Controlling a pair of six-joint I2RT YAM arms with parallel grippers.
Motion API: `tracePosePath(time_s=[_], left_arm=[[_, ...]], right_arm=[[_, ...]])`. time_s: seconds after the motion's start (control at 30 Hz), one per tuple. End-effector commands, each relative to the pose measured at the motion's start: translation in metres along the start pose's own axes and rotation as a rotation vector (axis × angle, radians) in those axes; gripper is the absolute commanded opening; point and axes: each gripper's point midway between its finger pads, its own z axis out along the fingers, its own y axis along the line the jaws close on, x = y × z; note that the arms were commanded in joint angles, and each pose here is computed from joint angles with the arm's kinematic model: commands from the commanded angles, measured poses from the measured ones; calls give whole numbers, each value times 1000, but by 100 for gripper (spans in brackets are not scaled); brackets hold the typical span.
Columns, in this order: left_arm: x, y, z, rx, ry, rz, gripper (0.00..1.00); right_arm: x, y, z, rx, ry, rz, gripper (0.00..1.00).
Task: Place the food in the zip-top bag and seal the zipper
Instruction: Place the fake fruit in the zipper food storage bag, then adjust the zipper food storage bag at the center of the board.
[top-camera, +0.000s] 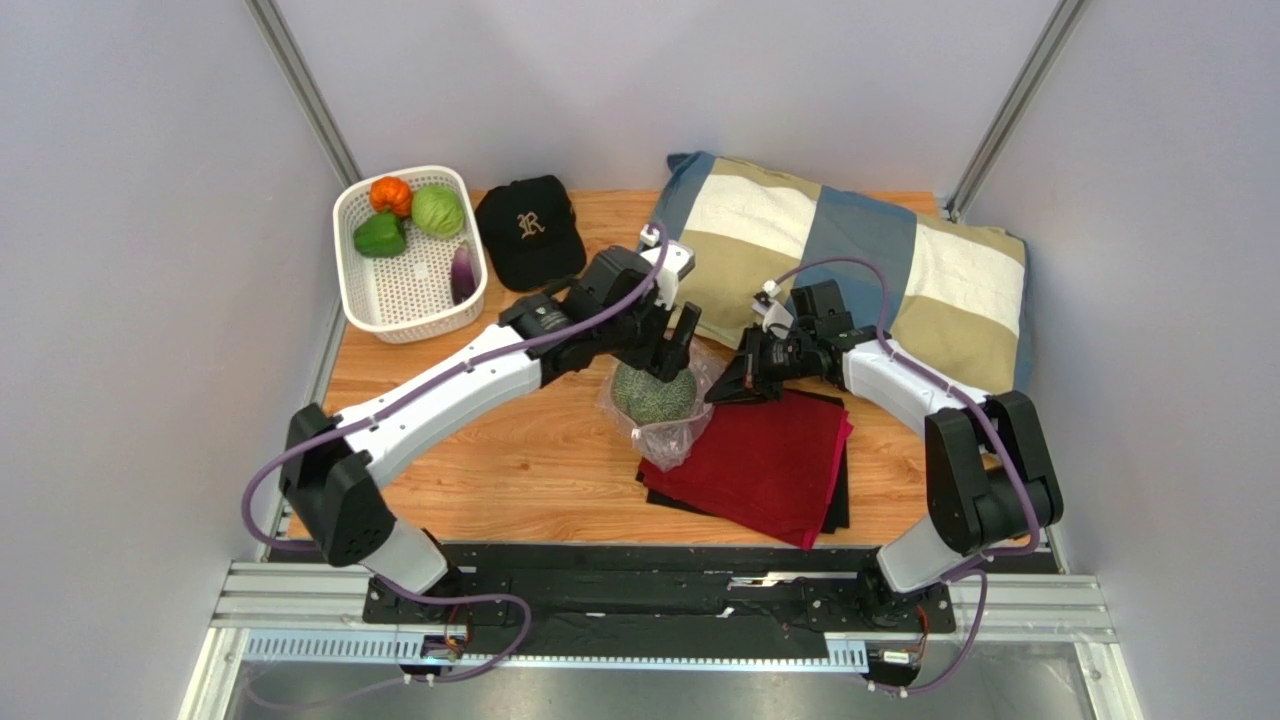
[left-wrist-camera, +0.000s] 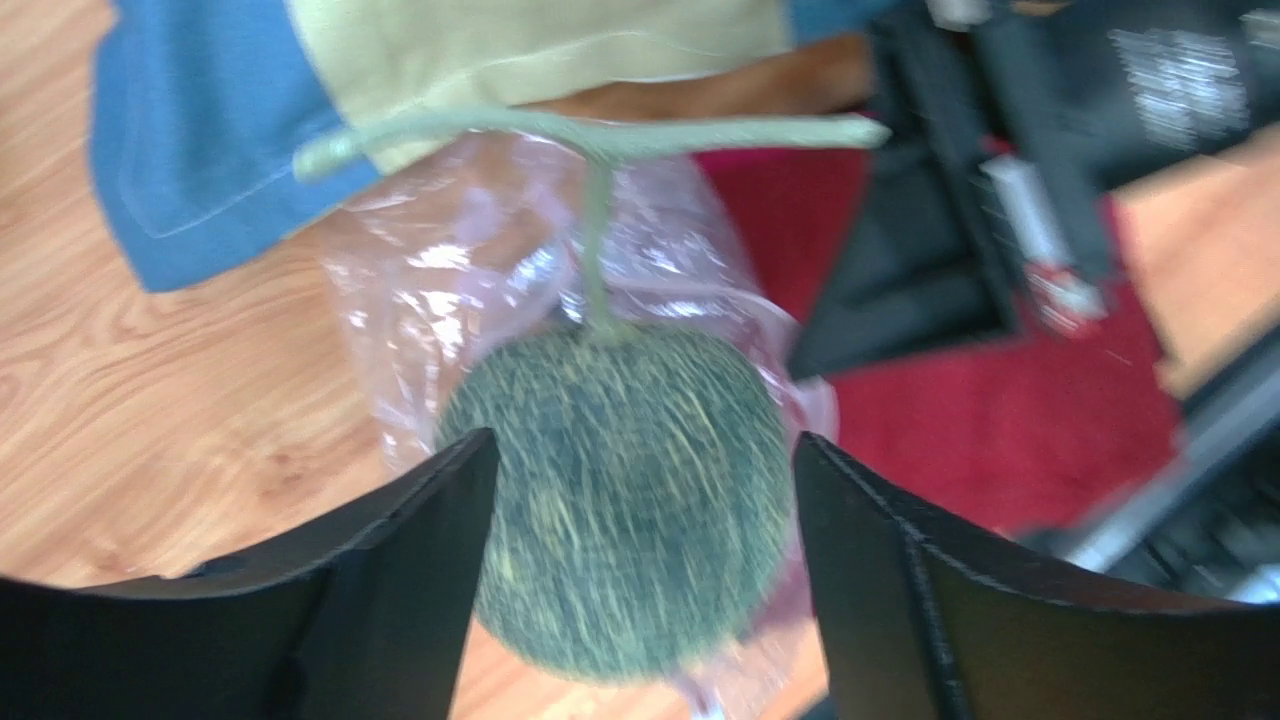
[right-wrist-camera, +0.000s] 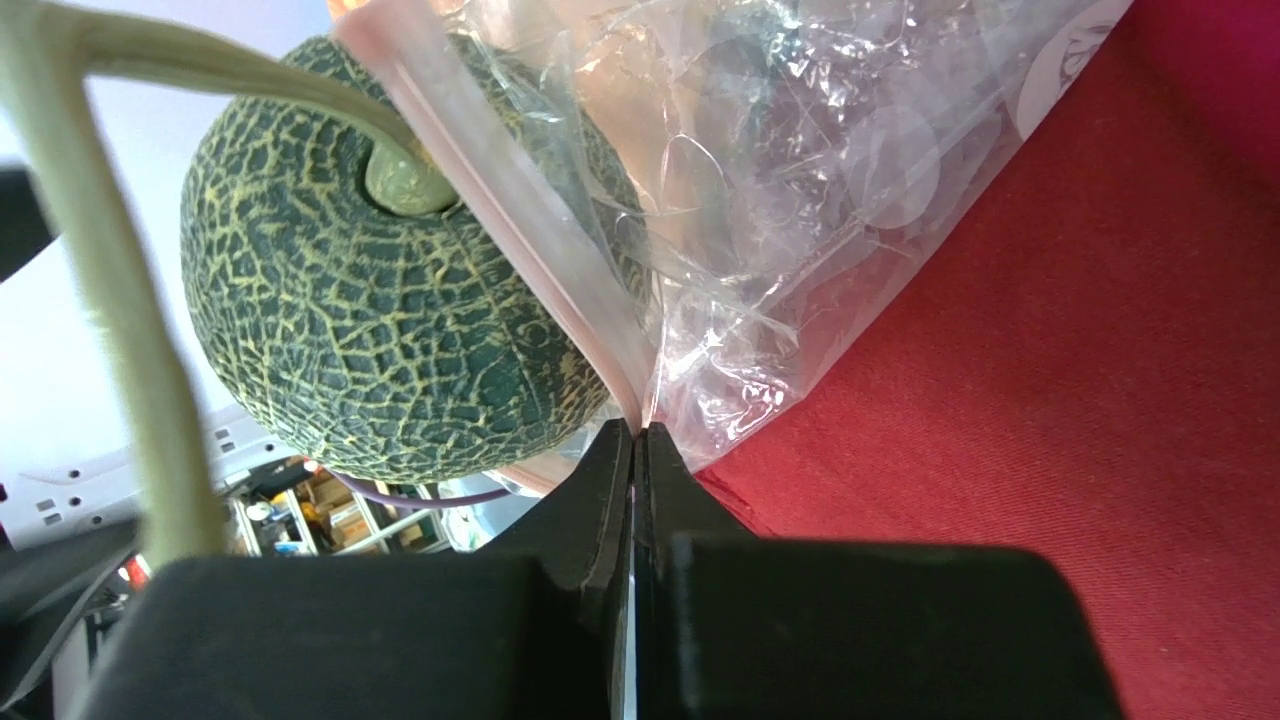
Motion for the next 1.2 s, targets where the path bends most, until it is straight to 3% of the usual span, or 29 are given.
tracePosePath(time_s=[0.0,0.1,0.17,0.33,0.57,0.73,1.17], left_arm=[[-27,-1,-65,151,-87,-95,82],[-13,25,-79,226,-58,-198,79],[2,52,-76,215,-57,-286,70],[47,44,-57,343,68,-469,48],[71,47,-20,343,129,-602,40],[74,42,-10,393,143,-626,36],[85,57,14,333,176,-664,32]], right_arm=[[1,-11,0,16,-7,-43,0],[3,-12,-1,14,-7,-64,0],[1,-11,-1,11,-13,-88,0],[-2,-12,-2,7,-28,-136,0],[-2,-12,-3,11,-38,-176,0],[-2,-12,-4,13,-42,-191,0],[-3,-10,-4,10,-39,-210,0]])
